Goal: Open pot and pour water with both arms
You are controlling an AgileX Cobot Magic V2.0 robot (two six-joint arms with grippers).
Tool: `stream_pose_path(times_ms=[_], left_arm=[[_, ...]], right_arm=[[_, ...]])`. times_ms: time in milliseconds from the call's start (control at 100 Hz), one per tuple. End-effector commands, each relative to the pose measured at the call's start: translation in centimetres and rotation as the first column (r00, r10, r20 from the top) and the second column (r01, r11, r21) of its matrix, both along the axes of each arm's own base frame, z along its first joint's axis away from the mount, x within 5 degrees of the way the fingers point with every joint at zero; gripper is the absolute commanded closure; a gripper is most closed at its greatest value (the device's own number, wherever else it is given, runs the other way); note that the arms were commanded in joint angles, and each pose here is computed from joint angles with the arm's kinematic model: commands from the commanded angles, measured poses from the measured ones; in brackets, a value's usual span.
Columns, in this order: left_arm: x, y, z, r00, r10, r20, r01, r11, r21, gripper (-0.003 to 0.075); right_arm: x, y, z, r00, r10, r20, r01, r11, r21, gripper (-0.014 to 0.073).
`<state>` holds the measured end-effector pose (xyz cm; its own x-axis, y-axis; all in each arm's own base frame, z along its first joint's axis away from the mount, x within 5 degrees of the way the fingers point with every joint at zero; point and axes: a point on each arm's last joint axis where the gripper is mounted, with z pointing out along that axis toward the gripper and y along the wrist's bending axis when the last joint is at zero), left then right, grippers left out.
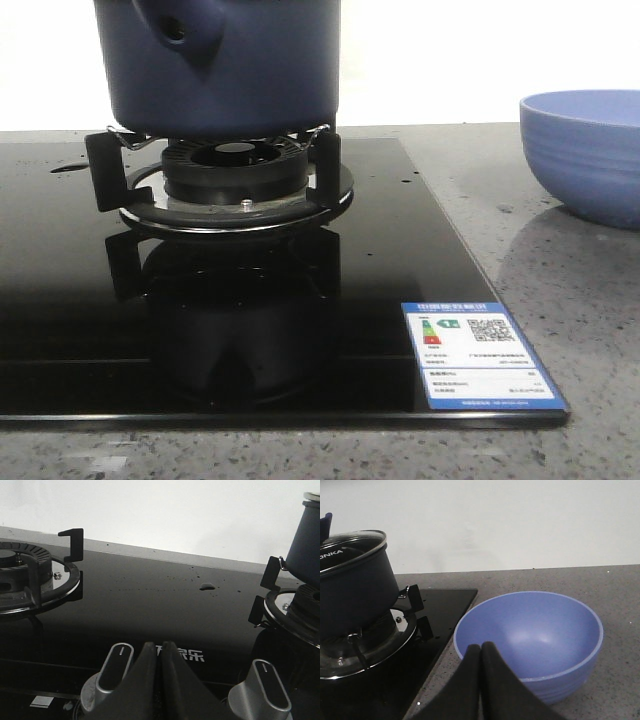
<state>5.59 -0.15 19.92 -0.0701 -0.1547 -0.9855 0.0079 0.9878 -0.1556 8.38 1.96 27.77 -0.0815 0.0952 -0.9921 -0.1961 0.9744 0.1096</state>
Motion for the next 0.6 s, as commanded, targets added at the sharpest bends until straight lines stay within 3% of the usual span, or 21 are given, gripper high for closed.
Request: stream_pose_path(times_ms=[0,410,590], left_arm=[[-0.05,0.01,-0.36,0.998,-0.001,0.063,0.001,1.0,-0.008,0.0741],[-0.05,0.01,-0.36,0.998,-0.001,0.063,0.001,1.0,-0.008,0.0741],[-0.05,0.01,-0.36,0.998,-0.001,0.063,0.001,1.0,-0.008,0.0741]], right_arm=[[0.16,-0.16,0.98,0.999,-0.017,0.027,0.016,1.0,0.015,0.0657],[0.16,-0.16,0.98,0.999,-0.017,0.027,0.016,1.0,0.015,0.0657],[0.25,-0.74,1.22,0.996,-0.082,0.045,0.081,0.996,0.025,0.0657]])
